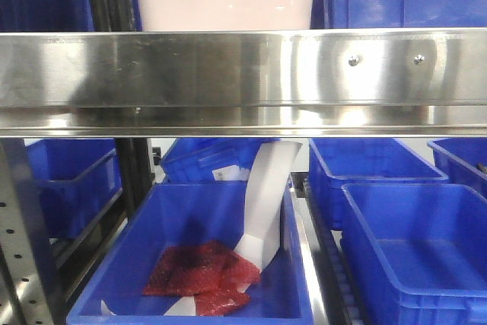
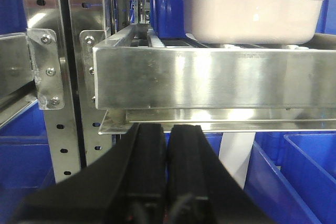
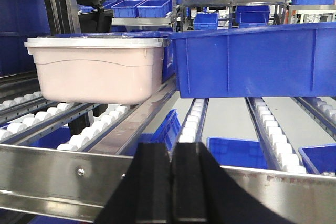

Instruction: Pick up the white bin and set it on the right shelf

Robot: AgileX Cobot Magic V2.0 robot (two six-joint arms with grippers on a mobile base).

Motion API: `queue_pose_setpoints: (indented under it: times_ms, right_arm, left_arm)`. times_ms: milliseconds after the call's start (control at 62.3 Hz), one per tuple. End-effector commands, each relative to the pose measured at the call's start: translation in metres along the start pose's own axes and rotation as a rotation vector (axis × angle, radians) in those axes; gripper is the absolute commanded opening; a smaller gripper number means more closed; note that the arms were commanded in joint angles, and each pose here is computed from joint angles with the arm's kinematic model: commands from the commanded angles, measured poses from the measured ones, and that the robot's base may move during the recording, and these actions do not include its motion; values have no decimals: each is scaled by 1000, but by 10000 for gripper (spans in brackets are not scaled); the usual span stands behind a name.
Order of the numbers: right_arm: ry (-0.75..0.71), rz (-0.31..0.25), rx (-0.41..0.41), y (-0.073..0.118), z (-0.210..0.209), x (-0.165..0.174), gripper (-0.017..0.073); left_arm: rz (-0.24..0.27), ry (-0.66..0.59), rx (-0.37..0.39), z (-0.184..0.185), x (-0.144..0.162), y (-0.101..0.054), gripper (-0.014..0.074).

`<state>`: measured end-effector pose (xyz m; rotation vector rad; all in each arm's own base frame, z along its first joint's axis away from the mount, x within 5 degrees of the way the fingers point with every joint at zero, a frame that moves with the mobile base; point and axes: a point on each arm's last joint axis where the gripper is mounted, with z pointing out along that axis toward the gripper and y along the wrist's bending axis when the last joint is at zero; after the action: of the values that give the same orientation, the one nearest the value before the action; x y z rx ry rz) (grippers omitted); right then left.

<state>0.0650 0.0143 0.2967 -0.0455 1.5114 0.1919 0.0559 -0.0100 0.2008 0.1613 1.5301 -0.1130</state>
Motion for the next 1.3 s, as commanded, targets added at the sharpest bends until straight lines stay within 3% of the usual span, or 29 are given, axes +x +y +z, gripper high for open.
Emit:
queue_pose_setpoints:
  times_ms: [0, 947, 1108, 1220, 1284]
  right_arm:
    - [-54, 11, 36, -2, 0, -12, 69]
    - [-53, 11, 36, -2, 0, -12, 69]
    - [-14, -94, 52, -4, 0, -8, 69]
    - [30, -118, 91, -8, -1, -5, 69]
    - [43, -81, 123, -10, -1, -3, 69]
  left_arm:
    - [-13, -86, -9, -1, -8, 1, -118]
    - [-13, -86, -9, -1, -8, 1, -118]
    - [-13, -86, -9, -1, -8, 1, -118]
    - [-13, -86, -9, -1, -8, 1, -118]
    - [-13, -86, -9, -1, -8, 1, -118]
